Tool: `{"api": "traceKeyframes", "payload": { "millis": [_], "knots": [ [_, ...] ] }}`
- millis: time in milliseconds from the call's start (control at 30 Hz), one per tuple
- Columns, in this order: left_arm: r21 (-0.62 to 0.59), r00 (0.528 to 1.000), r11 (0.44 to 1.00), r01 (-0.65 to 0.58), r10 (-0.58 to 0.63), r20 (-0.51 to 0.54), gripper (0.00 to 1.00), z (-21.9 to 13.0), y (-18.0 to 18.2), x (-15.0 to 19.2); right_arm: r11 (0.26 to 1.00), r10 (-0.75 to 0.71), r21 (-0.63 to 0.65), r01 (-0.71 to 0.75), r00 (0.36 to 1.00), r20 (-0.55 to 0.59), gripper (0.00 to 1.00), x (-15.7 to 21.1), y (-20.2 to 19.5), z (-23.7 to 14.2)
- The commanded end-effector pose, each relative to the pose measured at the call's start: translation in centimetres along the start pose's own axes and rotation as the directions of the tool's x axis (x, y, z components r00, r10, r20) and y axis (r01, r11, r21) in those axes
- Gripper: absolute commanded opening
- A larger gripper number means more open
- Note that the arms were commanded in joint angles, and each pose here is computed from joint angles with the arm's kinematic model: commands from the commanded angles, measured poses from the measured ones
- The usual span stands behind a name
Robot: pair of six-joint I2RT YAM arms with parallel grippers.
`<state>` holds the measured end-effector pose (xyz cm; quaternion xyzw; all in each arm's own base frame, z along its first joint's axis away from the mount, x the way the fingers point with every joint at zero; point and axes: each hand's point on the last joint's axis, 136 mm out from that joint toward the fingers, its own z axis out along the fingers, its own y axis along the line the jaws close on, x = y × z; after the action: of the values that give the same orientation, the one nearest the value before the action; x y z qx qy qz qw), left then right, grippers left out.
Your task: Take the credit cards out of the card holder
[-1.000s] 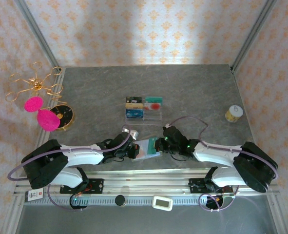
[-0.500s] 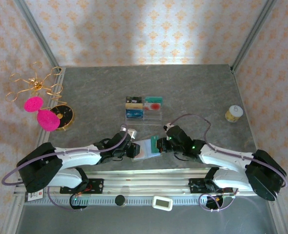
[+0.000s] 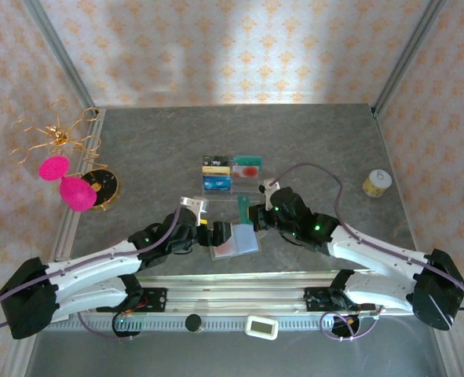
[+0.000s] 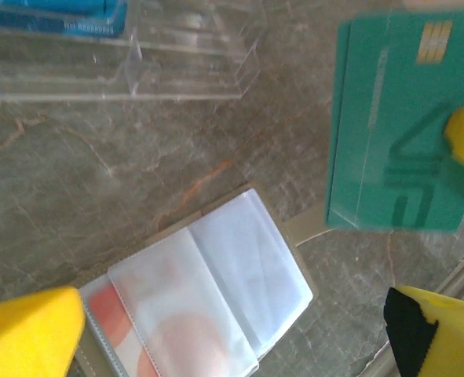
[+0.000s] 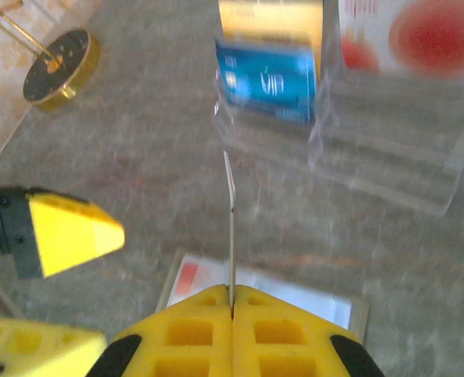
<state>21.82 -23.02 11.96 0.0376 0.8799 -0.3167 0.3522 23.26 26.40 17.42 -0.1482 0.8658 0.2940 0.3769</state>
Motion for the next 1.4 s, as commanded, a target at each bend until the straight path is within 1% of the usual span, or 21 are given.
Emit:
{"api": "traceKeyframes", "payload": {
  "millis": [0, 33, 133, 233, 333, 400, 500, 533, 600, 700, 767, 833, 933, 1033, 1100, 1233, 1367],
  "knots": [
    [-0.045, 0.998, 0.999, 0.025, -0.022, 0.064, 0.99, -1.1, 0.8, -1.6, 0.986, -0.146, 0.103, 0.132, 0.978, 0.148, 0.0, -6.4, 0.3, -1.1],
    [-0.05, 0.997, 0.998, 0.033, -0.029, 0.078, 0.99, -1.4, 0.9, -1.9, 0.979, -0.182, 0.119, 0.163, 0.968, 0.174, 0.0, -8.1, 0.6, -1.3],
    [-0.073, 0.995, 0.997, 0.04, -0.032, 0.098, 0.99, -2.0, 1.4, -2.6, 0.967, -0.25, 0.114, 0.228, 0.938, 0.241, 0.0, -12.5, 1.9, -1.7],
    [-0.101, 0.993, 0.995, 0.022, -0.011, 0.115, 0.99, -2.6, 1.4, -3.5, 0.945, -0.328, 0.089, 0.316, 0.905, 0.271, 0.0, -15.6, 2.9, -1.3],
    [-0.106, 0.992, 0.994, -0.003, 0.016, 0.129, 0.99, -3.2, 1.0, -4.4, 0.908, -0.419, 0.092, 0.409, 0.871, 0.256, 0.0, -18.3, 3.0, -0.5],
    [-0.106, 0.99, 0.994, -0.012, 0.026, 0.139, 0.99, -3.5, 0.9, -4.8, 0.871, -0.488, 0.074, 0.485, 0.841, 0.235, 0.0, -19.3, 3.4, 0.2],
    [-0.125, 0.987, 0.992, -0.021, 0.04, 0.157, 0.99, -3.8, 1.0, -5.5, 0.795, -0.597, 0.01, 0.607, 0.78, 0.188, 0.0, -19.5, 4.1, 1.3],
    [-0.131, 0.985, 0.991, -0.04, 0.061, 0.159, 0.99, -3.9, 1.0, -5.7, 0.774, -0.622, -0.014, 0.634, 0.764, 0.172, 0.0, -19.5, 4.2, 1.5],
    [-0.137, 0.982, 0.988, -0.065, 0.088, 0.165, 0.99, -4.1, 0.9, -6.2, 0.745, -0.648, -0.069, 0.664, 0.744, 0.16, 0.0, -19.9, 4.1, 1.7],
    [-0.151, 0.978, 0.984, -0.093, 0.118, 0.171, 0.99, -4.3, 0.8, -7.1, 0.69, -0.699, -0.111, 0.715, 0.698, 0.157, 0.0, -20.6, 4.0, 2.3],
    [-0.168, 0.975, 0.98, -0.108, 0.137, 0.173, 0.99, -4.3, 1.0, -7.6, 0.655, -0.729, -0.144, 0.742, 0.671, 0.135, 0.0, -21.0, 3.9, 3.2],
    [-0.183, 0.973, 0.975, -0.128, 0.159, 0.165, 0.99, -4.2, 1.2, -7.9, 0.621, -0.757, -0.208, 0.756, 0.647, 0.093, 0.0, -20.6, 3.5, 4.5],
    [-0.208, 0.971, 0.97, -0.127, 0.165, 0.174, 0.99, -4.1, 1.9, -8.7, 0.587, -0.791, -0.248, 0.771, 0.611, 0.026, 0.0, -19.8, 2.1, 6.4],
    [-0.227, 0.971, 0.968, -0.106, 0.15, 0.184, 0.99, -4.0, 2.5, -9.8, 0.564, -0.815, -0.261, 0.783, 0.58, -0.021, 0.0, -19.0, 0.2, 7.8],
    [-0.234, 0.97, 0.966, -0.114, 0.159, 0.183, 0.99, -3.8, 2.6, -10.3, 0.553, -0.826, -0.264, 0.79, 0.561, -0.052, 0.0, -18.5, -1.2, 8.3],
    [-0.232, 0.96, 0.961, -0.151, 0.198, 0.198, 0.96, -3.8, 2.0, -11.5, 0.517, -0.852, -0.299, 0.802, 0.517, -0.084, 0.0, -17.4, -2.8, 8.4],
    [-0.236, 0.95, 0.96, -0.151, 0.207, 0.234, 0.96, -4.5, 1.9, -12.6, 0.48, -0.873, -0.341, 0.808, 0.477, -0.098, 0.0, -16.7, -3.4, 8.2]
  ]
}}
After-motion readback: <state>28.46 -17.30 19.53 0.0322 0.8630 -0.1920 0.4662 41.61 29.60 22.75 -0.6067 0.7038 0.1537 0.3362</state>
